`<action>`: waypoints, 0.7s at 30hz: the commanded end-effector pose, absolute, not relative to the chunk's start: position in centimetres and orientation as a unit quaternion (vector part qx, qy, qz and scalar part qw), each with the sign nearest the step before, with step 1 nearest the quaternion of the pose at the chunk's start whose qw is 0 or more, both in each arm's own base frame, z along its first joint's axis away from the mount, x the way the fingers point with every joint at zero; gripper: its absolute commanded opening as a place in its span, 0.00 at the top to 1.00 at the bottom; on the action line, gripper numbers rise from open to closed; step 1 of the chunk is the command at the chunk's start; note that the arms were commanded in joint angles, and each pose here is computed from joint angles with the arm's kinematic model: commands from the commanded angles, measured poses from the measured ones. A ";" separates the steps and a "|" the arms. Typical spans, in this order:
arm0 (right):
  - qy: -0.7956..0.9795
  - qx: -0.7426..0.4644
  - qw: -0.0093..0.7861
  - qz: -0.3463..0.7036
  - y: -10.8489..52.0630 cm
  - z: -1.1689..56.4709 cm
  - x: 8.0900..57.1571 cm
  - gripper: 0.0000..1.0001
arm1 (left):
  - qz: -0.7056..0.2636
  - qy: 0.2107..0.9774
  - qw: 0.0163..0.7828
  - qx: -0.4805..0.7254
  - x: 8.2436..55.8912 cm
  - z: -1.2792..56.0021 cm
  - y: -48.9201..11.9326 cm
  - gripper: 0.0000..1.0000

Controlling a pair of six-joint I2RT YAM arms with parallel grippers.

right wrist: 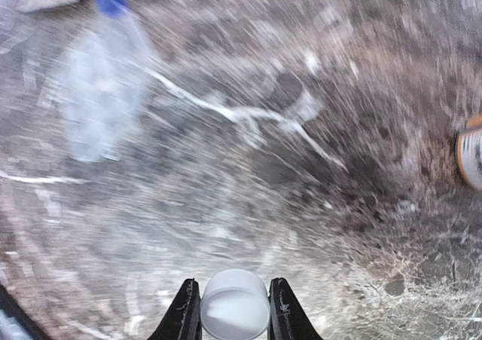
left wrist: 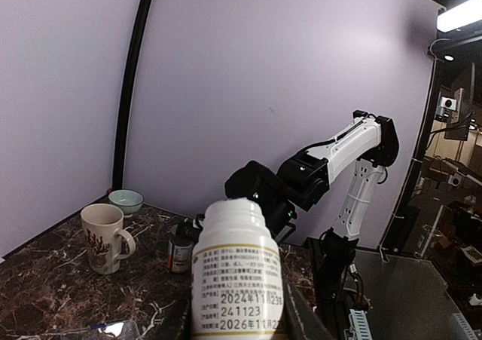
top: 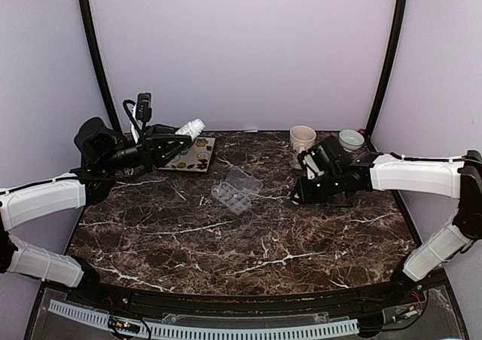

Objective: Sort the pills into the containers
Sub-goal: Pick up the lid of the pill bottle from the center of the board, then close the lid of the pill bottle on the pill bottle.

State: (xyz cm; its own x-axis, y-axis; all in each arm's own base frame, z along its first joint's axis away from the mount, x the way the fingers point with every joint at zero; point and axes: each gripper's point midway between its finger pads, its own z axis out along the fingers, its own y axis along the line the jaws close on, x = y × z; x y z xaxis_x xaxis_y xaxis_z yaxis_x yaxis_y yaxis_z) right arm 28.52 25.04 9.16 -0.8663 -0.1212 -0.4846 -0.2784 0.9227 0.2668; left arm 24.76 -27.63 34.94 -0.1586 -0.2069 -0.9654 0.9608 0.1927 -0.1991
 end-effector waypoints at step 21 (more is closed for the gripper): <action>0.726 -0.229 0.403 0.508 35.4 38.0 27.4 1.00 | -0.614 0.526 0.413 0.419 22.2 36.3 -29.7 1.00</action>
State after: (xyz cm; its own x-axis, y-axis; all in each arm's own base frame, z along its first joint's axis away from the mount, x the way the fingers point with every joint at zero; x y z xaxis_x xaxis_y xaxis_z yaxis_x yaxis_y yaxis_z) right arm 27.92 33.45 34.09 -0.6170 0.0413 -0.7859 -0.6735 0.4889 0.5544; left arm 22.96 -29.59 35.06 -0.3205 -0.0754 -0.9442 0.9470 -0.0482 -0.3176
